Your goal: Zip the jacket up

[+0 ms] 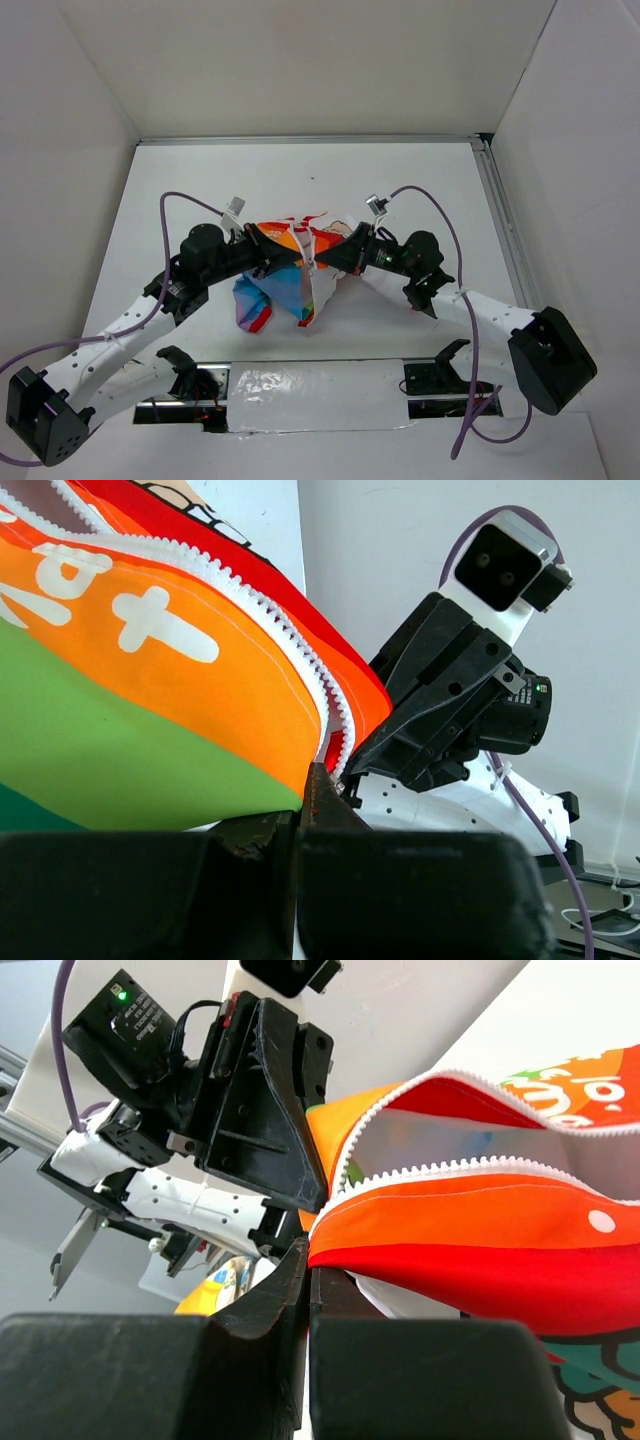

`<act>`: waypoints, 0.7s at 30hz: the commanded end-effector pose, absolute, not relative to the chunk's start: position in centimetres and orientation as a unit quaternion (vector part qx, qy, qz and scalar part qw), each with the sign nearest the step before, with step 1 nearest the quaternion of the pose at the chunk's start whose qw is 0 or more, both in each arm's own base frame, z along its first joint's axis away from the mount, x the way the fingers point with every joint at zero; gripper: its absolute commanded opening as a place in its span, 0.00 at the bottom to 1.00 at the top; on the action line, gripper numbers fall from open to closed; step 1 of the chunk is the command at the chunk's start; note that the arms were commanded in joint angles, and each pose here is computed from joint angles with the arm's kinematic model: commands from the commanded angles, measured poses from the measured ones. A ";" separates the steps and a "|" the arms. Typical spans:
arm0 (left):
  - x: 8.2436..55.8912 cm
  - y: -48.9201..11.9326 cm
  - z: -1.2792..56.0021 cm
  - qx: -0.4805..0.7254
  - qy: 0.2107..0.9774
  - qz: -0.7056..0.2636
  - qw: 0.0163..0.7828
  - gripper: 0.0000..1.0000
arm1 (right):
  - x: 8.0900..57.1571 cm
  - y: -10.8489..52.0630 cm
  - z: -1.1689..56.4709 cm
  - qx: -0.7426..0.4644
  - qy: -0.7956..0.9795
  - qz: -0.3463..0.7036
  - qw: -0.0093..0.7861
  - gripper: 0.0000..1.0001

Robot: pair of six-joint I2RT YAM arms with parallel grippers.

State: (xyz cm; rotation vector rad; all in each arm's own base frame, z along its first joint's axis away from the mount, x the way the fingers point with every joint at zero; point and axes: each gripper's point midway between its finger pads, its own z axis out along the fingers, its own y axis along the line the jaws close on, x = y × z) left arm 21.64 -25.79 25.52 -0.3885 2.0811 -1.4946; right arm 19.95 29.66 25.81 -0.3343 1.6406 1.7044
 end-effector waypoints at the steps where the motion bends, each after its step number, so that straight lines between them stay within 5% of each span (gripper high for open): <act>1: 21.8 -26.3 28.2 -0.129 0.746 -0.589 0.285 0.00 | 20.7 30.0 28.1 -0.147 0.617 0.664 0.397 0.00; 21: 21.9 -25.9 28.0 -0.134 0.741 -0.588 0.296 0.00 | 20.4 30.4 28.1 -0.155 0.612 0.676 0.381 0.00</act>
